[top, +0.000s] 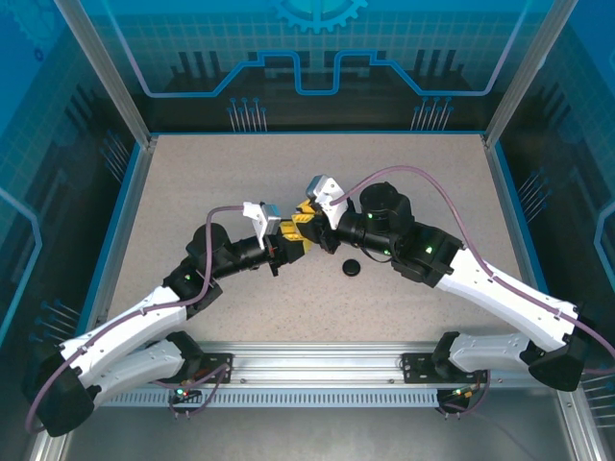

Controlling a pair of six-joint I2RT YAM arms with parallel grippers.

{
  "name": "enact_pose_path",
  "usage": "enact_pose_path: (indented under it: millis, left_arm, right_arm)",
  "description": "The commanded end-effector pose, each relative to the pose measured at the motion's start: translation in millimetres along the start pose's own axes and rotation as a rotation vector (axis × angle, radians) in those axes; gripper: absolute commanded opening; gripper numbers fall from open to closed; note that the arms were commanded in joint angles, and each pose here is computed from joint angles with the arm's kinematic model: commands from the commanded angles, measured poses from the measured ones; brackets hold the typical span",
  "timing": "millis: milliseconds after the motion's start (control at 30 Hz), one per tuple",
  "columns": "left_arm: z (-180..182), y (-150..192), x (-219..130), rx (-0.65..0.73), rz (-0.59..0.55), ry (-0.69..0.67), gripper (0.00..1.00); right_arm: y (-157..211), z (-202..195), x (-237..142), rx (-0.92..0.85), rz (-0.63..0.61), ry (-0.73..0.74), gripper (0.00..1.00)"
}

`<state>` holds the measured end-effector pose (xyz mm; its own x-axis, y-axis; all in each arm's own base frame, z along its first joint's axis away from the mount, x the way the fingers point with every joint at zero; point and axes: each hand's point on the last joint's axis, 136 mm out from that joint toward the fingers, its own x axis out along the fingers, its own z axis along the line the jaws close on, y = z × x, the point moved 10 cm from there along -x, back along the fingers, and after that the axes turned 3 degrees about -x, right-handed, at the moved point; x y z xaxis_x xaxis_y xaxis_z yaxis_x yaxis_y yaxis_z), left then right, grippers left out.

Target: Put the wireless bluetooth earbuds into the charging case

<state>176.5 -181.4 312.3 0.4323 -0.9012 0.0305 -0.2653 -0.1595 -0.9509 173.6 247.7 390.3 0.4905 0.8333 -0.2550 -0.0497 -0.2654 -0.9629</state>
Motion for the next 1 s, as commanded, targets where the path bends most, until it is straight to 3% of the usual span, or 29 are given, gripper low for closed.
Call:
enact_pose_path:
  millis: [0,467,967]
  left_arm:
    - [-7.3,-15.6,-2.4,0.012,-0.049,0.031,0.0]
    - [-7.5,-16.9,-1.9,0.006,-0.053,0.033,0.0]
    - [0.9,-3.1,0.3,0.039,0.025,-0.034,0.0]
  right_arm:
    - [4.3,-0.4,4.0,-0.005,0.006,0.013,0.22]
    - [5.4,-1.8,5.8,0.004,0.017,0.018,0.23]
    - [-5.3,-6.3,-7.3,0.023,-0.009,0.031,0.36]
